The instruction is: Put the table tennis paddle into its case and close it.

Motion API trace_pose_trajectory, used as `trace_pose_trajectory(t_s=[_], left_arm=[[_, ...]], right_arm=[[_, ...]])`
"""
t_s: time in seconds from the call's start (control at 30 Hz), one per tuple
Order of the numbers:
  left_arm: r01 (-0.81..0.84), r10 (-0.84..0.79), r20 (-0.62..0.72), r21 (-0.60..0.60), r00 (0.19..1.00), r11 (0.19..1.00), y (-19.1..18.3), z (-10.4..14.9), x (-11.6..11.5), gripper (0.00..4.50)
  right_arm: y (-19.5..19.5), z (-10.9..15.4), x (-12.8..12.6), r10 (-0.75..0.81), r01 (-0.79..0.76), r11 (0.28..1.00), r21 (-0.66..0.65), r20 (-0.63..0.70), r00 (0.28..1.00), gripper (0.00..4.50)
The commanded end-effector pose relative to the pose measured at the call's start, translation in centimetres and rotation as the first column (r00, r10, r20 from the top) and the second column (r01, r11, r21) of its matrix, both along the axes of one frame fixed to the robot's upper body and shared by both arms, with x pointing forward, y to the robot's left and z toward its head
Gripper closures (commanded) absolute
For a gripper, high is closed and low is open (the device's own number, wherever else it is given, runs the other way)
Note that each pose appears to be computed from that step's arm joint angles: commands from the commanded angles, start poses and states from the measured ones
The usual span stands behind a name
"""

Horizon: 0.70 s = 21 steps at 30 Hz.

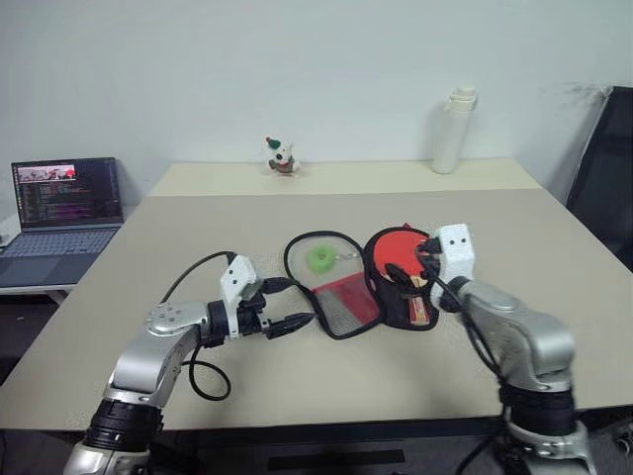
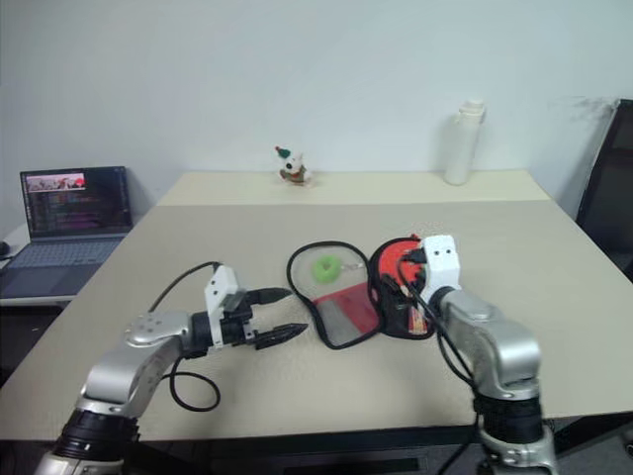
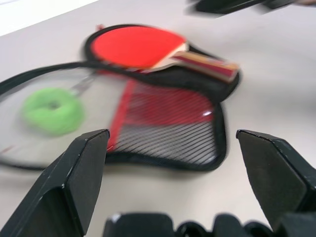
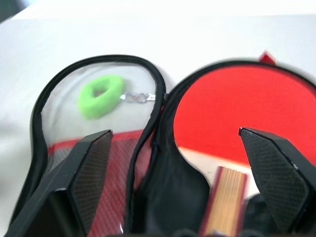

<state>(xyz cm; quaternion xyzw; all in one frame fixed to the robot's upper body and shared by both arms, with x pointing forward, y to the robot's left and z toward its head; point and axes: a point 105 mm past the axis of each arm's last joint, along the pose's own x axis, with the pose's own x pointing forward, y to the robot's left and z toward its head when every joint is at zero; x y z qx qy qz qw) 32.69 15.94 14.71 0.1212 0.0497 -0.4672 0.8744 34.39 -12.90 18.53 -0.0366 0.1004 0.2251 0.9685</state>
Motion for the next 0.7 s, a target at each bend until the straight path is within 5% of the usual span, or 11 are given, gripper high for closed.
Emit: trace_pose_trajectory(t_s=[0.03, 0.2, 0.43, 0.7], left_arm=[[-0.100, 0.099, 0.036, 0.037, 0.994, 0.994, 2.1, 0.3, 1.3, 0.18], [-0.159, 0.160, -0.001, 0.099, 0.987, 0.982, 3.7, -0.9, 3.0, 1.72], [-0.245, 0.247, 0.006, 0.138, 0.969, 0.960, 4.2, -2.0, 5.7, 4.40], [-0.285, 0.289, -0.004, 0.166, 0.957, 0.944, 3.4, -4.3, 7.9, 4.46]], right_arm=[[-0.9, 2.4, -1.1, 0.073, -0.072, 0.997, -0.016, 0.054, 0.996, 0.00], [0.7, 3.8, -4.6, 0.353, -0.349, 0.934, -0.070, 0.051, 0.934, 0.00], [1.0, 3.6, -5.4, 0.413, -0.408, 0.907, -0.100, 0.027, 0.911, 0.00], [0.3, 3.5, -5.4, 0.393, -0.388, 0.914, -0.117, 0.024, 0.919, 0.00]])
